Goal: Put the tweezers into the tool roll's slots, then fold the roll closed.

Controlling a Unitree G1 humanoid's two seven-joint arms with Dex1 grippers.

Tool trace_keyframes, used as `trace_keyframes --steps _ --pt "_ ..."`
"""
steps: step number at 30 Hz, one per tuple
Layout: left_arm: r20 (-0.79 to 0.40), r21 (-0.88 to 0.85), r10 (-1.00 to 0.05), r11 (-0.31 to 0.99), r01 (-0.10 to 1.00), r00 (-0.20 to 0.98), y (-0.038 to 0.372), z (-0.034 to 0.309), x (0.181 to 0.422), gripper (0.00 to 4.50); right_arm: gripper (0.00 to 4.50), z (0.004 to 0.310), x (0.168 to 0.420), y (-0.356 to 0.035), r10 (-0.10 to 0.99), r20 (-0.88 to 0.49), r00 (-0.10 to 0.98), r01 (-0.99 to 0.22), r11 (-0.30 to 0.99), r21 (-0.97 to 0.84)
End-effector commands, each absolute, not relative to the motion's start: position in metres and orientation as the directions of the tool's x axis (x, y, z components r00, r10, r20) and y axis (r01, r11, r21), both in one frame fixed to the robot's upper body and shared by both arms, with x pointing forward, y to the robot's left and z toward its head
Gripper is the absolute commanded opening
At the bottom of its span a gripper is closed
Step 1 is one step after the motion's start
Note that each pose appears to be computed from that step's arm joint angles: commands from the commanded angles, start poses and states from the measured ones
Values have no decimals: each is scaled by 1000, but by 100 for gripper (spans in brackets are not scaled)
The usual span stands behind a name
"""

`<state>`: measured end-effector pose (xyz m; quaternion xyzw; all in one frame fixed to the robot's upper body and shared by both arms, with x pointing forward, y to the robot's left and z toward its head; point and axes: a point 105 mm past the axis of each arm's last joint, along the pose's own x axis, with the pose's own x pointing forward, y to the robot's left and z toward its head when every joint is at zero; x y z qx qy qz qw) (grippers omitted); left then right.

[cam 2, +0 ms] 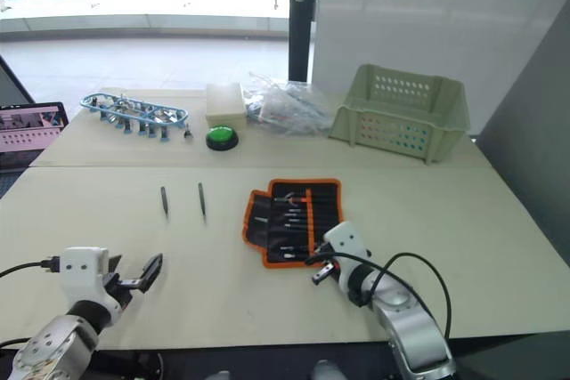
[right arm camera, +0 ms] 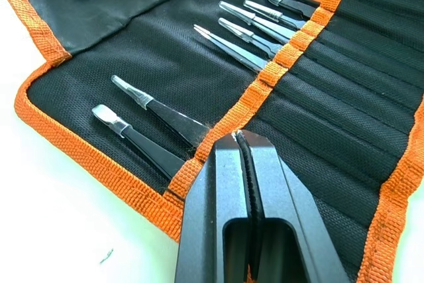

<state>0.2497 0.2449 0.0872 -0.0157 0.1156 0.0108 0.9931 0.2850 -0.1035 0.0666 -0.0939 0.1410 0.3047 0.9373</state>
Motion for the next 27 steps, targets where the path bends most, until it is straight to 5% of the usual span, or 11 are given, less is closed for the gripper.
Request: trace_keyframes --steps 1,6,18,27 --pt "-225 -2 87 996 -89 970 245 84 270 448 0 42 276 -100 543 -404 736 -607 794 -38" --pt "-251 12 208 977 -212 945 247 72 296 448 0 44 277 -105 526 -399 751 -591 805 -50" --pt "-291 -76 233 961 -266 928 233 49 359 448 0 47 280 -103 525 -391 756 -587 808 -52" --pt "-302 -94 188 970 -225 935 221 46 365 171 0 48 279 -103 524 -389 758 -585 809 -51"
